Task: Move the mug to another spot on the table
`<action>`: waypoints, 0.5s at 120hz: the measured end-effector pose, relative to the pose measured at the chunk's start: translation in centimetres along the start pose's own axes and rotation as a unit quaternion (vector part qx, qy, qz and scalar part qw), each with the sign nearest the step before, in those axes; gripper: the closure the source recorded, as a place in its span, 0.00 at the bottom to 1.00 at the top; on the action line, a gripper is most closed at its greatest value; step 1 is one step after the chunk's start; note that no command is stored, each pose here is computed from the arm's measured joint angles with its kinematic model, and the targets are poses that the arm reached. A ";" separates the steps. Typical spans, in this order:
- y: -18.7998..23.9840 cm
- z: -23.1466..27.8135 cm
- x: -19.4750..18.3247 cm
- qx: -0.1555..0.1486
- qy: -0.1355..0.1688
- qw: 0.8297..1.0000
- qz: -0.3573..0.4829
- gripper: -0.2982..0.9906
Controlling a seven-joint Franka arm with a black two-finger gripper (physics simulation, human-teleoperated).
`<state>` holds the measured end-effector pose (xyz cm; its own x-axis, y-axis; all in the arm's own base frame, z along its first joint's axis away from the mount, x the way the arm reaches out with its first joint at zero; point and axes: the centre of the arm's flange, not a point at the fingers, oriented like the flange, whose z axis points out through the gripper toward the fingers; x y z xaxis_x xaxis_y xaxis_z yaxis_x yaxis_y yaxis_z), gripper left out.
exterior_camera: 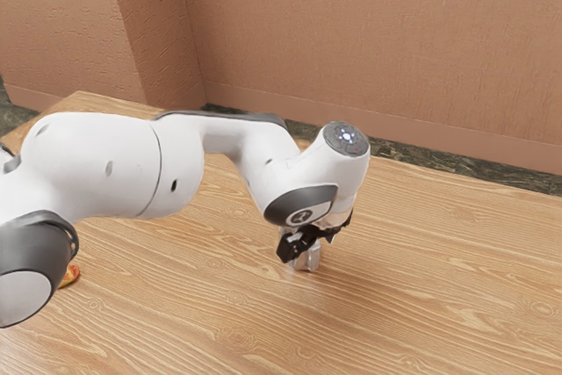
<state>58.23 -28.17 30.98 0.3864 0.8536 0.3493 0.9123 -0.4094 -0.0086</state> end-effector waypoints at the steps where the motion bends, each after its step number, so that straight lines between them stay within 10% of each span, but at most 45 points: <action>1: 0.0 0.1 -0.1 0.001 0.001 1.000 0.000 0.23; 60: 0.5 1.4 -1.8 -0.026 0.075 0.996 0.028 0.27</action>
<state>58.17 -29.45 29.08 0.4083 0.7727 0.4860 0.8802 -0.4743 0.0147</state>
